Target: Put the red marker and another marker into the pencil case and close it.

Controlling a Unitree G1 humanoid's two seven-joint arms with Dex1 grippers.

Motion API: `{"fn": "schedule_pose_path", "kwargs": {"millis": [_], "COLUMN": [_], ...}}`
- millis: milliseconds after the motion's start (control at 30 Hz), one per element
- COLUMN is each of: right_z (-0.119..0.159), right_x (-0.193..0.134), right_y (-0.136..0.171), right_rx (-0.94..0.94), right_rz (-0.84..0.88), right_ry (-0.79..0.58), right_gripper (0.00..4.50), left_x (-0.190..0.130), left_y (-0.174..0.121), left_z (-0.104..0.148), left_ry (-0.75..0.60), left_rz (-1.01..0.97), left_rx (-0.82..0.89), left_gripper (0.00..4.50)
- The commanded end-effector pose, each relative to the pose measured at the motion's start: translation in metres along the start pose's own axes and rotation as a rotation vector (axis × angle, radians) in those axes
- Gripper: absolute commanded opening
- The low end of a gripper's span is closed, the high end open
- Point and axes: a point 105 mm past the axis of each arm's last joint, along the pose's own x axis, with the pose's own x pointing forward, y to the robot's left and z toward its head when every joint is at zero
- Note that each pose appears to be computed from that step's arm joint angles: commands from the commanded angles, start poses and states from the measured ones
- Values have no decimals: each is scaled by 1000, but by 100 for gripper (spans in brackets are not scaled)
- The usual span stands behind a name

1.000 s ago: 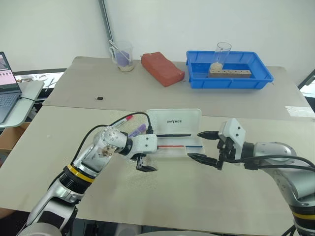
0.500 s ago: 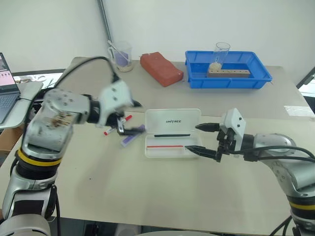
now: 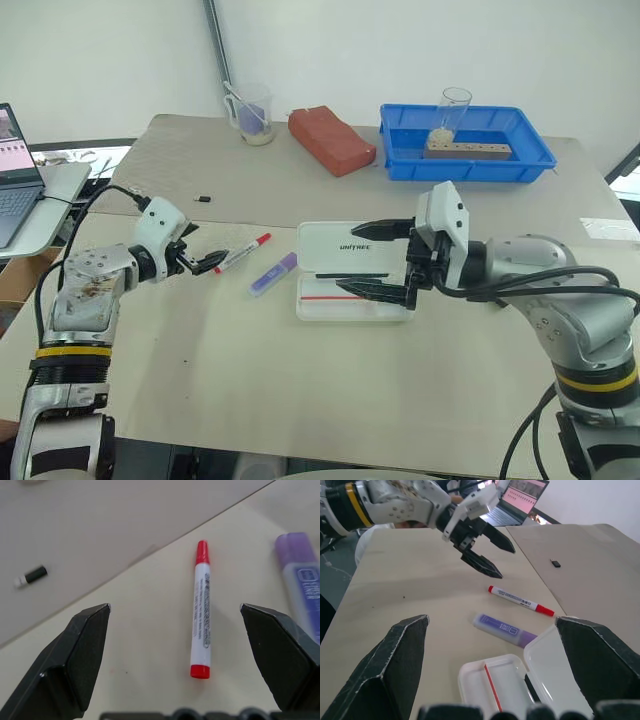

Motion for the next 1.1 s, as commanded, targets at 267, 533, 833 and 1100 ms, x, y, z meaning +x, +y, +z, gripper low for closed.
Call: {"fn": "schedule_pose_path", "kwargs": {"millis": [267, 533, 833, 1100], "right_z": [45, 43, 25, -18], "right_x": [10, 9, -3, -33], "right_y": [-6, -7, -15, -5], "right_rx": [-34, -34, -19, 11], "right_rz": [-50, -74, -118, -157], "right_ry": [-171, -157, -83, 70], "right_gripper": [450, 450, 450, 450], "left_x": [28, 30, -1, -62], "left_y": [-5, -8, 16, -21], "left_z": [-28, -36, 5, 97], "left_ry": [54, 68, -52, -130], "left_rz": [-108, -127, -21, -225], "left_rx": [-66, -61, 18, 254], "left_gripper": [443, 117, 18, 18]}}
